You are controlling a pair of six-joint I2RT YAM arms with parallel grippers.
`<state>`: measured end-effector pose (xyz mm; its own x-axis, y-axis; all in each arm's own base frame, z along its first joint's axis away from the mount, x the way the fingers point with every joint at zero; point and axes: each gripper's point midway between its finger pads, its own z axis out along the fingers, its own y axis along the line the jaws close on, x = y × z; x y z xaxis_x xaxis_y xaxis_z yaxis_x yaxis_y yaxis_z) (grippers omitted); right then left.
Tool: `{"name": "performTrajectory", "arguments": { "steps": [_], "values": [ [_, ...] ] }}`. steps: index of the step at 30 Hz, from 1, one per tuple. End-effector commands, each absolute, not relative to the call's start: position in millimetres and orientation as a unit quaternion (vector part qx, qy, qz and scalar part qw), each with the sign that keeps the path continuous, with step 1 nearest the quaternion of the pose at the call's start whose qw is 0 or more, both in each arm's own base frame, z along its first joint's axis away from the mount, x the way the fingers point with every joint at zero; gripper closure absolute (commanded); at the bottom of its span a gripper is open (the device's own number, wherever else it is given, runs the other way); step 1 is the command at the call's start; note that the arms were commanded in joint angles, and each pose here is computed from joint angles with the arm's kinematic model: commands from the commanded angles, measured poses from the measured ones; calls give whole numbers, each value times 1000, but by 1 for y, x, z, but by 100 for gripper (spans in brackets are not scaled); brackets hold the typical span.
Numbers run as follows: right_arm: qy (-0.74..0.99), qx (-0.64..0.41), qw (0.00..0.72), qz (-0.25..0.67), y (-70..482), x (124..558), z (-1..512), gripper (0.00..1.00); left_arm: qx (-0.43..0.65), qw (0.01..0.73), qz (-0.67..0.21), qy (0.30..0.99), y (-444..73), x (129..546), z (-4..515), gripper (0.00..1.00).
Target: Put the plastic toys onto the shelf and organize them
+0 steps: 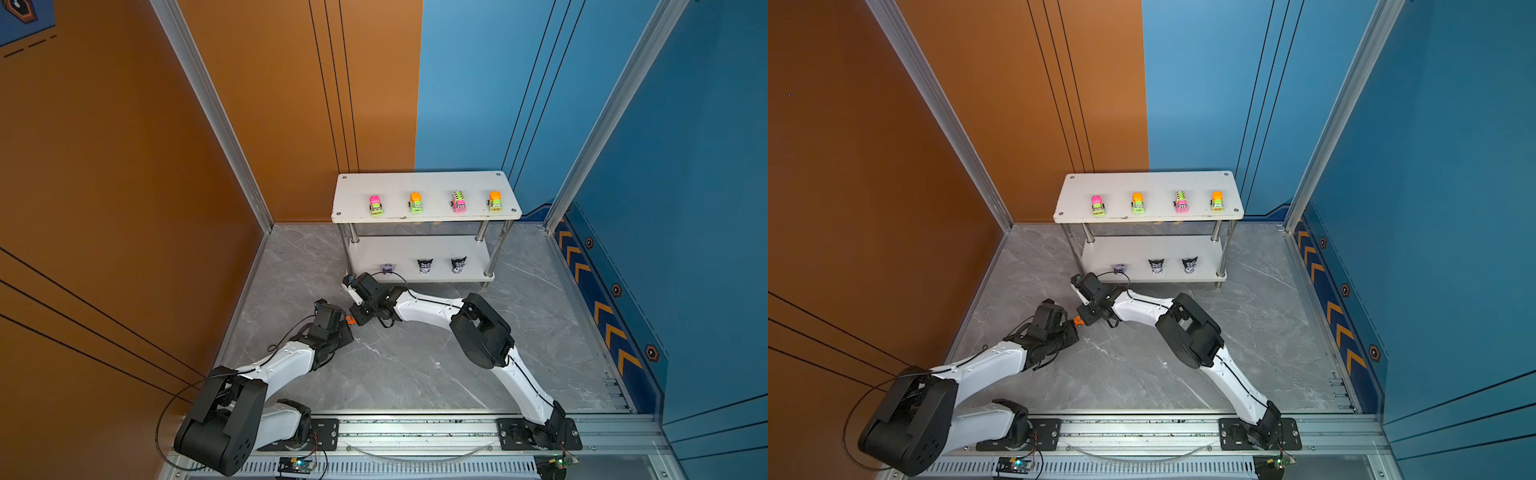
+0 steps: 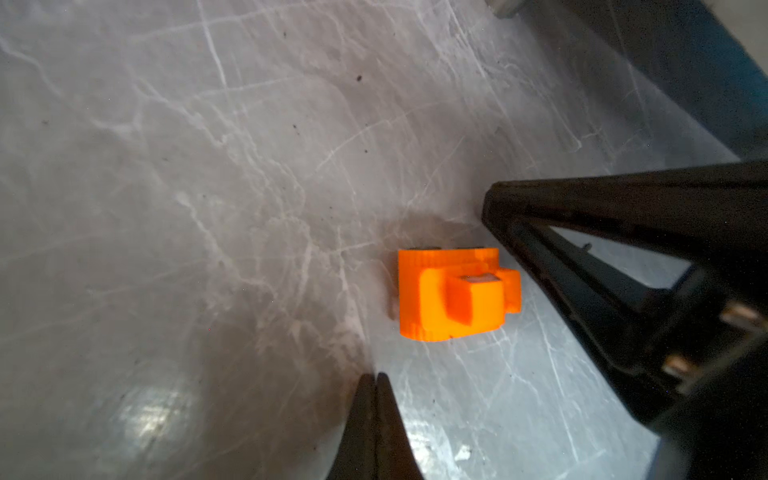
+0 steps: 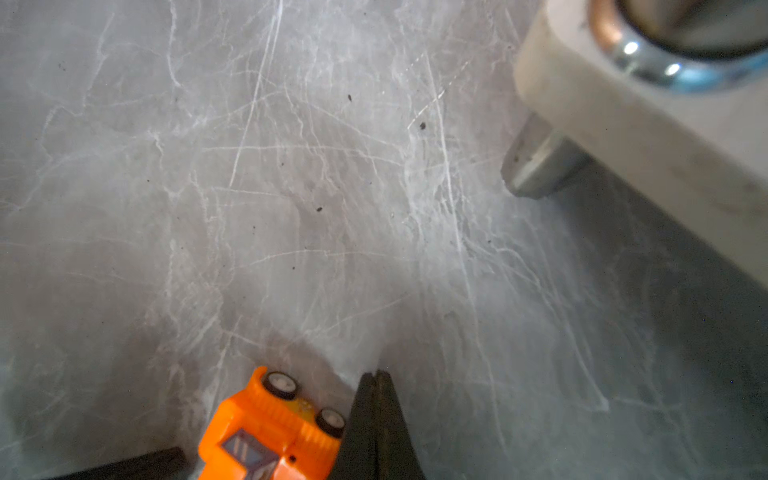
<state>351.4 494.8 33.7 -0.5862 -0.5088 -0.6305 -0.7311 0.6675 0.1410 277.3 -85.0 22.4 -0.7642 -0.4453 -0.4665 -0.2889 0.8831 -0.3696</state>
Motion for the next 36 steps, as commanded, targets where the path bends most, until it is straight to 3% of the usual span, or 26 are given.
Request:
{"name": "performTrajectory", "arguments": {
  "steps": [1, 27, 29, 32, 36],
  "values": [
    [863, -358, 284, 215, 504, 346, 45, 100, -199, 286, -145, 926, -88, 285, 28, 99],
    [852, -357, 229, 308, 492, 261, 57, 100, -218, 301, -128, 920, -49, 309, 40, 97],
    [856, -350, 233, 300, 484, 265, 60, 100, -215, 306, -138, 917, -51, 309, 46, 88],
    [860, -335, 248, 296, 465, 275, 76, 100, -205, 309, -153, 916, -58, 305, 56, 65],
    [863, -316, 279, 277, 431, 287, 101, 100, -174, 306, -163, 922, -71, 291, 63, 52]
  ]
}}
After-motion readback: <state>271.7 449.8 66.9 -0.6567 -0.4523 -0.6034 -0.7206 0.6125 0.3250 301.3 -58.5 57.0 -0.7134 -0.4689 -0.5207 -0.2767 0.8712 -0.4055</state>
